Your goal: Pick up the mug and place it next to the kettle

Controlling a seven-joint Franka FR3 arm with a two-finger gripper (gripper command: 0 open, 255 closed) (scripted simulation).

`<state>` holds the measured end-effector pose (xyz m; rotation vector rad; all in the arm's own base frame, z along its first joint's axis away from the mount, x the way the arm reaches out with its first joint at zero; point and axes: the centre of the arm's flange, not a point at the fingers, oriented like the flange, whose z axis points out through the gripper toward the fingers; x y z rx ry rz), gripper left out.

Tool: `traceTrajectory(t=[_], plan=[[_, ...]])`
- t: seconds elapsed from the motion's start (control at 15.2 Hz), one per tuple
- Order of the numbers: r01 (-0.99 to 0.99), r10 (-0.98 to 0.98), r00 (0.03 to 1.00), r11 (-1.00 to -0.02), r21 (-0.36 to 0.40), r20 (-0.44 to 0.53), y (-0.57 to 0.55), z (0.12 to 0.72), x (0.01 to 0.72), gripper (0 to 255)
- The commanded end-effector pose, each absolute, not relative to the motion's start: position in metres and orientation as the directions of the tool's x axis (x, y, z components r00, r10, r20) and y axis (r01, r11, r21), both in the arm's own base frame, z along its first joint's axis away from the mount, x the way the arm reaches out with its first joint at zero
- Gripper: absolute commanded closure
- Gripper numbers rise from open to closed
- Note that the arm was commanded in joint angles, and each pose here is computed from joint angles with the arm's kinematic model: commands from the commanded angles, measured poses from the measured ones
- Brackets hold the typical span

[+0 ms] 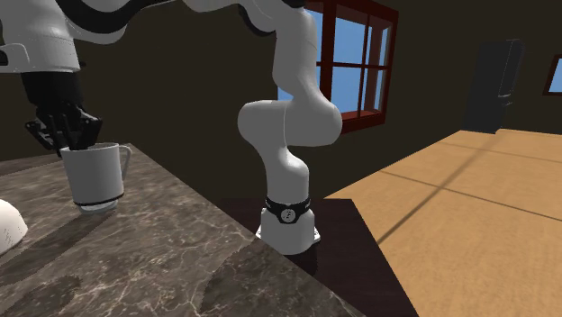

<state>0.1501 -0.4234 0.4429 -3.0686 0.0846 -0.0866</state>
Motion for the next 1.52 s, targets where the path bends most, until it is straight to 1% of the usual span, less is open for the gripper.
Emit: traceTrajectory(t=[0.0, 0.86, 1.39, 1.45], plan=[[-0.053, -0.057, 0.997, -0.996, -0.072, 0.055, -0.424, 0.432, 0.150, 255], [-0.053, -0.057, 0.997, -0.996, -0.072, 0.055, -0.424, 0.361, 0.150, 255], [-0.053, -0.057, 0.997, -0.996, -0.072, 0.055, -0.424, 0.361, 0.150, 255], [-0.053, -0.057, 0.997, -0.996, -0.072, 0.055, -0.424, 0.361, 0.150, 0]])
